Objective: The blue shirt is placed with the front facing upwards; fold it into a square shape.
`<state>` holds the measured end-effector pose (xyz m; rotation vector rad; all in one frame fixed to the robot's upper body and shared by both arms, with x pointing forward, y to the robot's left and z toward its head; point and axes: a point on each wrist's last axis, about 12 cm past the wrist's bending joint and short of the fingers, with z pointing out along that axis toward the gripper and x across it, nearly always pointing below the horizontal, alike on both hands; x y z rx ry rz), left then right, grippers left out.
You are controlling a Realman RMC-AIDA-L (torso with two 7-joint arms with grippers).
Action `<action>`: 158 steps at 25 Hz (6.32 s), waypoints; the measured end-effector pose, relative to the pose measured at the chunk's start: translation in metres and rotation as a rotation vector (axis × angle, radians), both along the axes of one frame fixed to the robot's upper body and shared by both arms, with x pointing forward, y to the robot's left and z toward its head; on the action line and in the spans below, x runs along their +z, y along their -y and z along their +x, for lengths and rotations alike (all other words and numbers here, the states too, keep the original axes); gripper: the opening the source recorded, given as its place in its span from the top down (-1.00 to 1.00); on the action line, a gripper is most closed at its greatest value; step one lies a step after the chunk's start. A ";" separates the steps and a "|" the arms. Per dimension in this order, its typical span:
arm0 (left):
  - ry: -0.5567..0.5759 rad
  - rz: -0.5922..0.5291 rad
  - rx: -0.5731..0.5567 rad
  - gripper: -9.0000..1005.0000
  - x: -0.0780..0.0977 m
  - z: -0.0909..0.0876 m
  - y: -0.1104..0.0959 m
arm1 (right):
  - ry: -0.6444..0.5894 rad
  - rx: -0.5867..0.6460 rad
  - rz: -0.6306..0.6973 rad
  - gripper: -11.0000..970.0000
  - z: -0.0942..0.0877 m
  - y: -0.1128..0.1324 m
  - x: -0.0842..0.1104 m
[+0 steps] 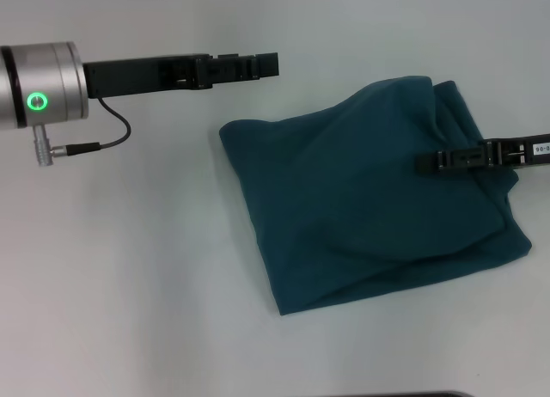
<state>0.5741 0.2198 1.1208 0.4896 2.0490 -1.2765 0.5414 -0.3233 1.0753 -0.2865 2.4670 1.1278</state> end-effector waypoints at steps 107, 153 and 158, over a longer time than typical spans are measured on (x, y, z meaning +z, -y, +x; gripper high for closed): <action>-0.009 0.002 -0.018 -0.91 0.003 0.000 -0.003 | 0.088 -0.034 0.227 0.82 -0.045 0.055 0.043; 0.003 0.039 -0.035 -0.91 0.003 0.005 0.004 | 0.095 -0.181 0.123 -0.62 -0.016 0.077 0.051; 0.003 0.038 -0.037 -0.91 0.003 0.005 0.005 | 0.065 -0.202 0.111 -0.61 -0.017 0.080 0.048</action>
